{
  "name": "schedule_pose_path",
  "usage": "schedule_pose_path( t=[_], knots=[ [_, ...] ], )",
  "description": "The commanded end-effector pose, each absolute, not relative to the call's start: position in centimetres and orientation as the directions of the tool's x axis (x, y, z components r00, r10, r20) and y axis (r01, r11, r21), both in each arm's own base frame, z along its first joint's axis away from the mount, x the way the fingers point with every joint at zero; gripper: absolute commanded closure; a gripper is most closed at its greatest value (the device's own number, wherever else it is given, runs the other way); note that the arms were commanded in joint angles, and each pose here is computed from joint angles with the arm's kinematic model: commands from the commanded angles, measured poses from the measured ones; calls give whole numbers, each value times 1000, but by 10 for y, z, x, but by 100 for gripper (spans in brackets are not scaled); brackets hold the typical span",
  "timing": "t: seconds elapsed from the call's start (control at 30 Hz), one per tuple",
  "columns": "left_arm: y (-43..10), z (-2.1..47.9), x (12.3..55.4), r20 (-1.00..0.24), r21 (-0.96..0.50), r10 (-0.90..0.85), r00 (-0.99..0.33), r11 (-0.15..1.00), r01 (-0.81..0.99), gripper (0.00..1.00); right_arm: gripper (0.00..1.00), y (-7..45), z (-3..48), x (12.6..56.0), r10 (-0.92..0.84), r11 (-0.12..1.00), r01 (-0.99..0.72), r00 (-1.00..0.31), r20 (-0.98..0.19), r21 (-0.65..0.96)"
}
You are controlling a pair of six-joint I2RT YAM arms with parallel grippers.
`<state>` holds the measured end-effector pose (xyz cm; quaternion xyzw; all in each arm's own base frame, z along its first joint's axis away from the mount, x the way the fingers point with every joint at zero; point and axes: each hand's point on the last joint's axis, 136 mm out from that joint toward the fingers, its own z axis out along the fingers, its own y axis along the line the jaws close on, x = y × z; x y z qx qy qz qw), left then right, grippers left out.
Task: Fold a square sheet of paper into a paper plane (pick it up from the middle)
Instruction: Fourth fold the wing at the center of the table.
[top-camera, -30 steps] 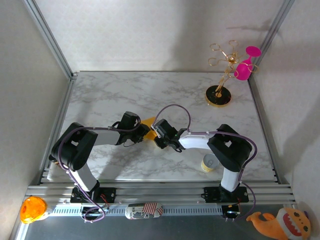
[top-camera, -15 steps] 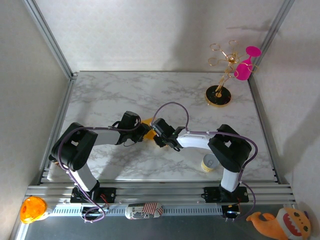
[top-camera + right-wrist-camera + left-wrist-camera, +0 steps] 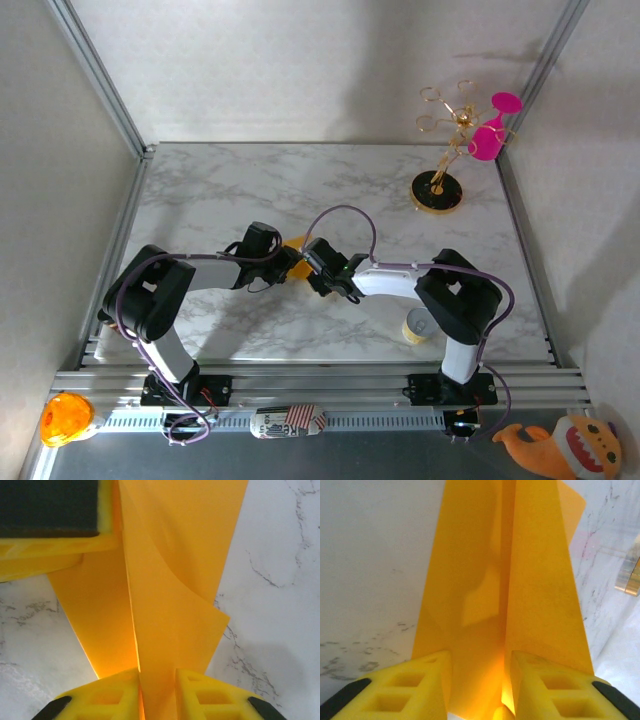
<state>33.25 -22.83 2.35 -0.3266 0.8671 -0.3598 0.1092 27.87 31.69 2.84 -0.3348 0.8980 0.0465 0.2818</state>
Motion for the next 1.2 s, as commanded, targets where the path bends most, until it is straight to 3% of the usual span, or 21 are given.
schedule_pose_path(
  t=[0.0, 0.37, 0.7, 1.17],
  knots=[
    [-216, 5, 317, 52, -616, -653, -756, 574, -539, 67, 75, 317, 29, 283, -590, 772, -617, -606, -533, -152],
    [-215, 4, 316, 51, -611, -654, -755, 578, -541, 64, 73, 316, 24, 283, -602, 767, -620, -605, -521, -166],
    [-214, 4, 316, 47, -607, -655, -754, 580, -543, 67, 88, 322, 28, 282, -605, 754, -641, -591, -534, -144],
    [-211, 2, 316, 33, -594, -655, -755, 594, -542, 74, 92, 331, 24, 272, -593, 723, -691, -594, -544, -32]
  ],
)
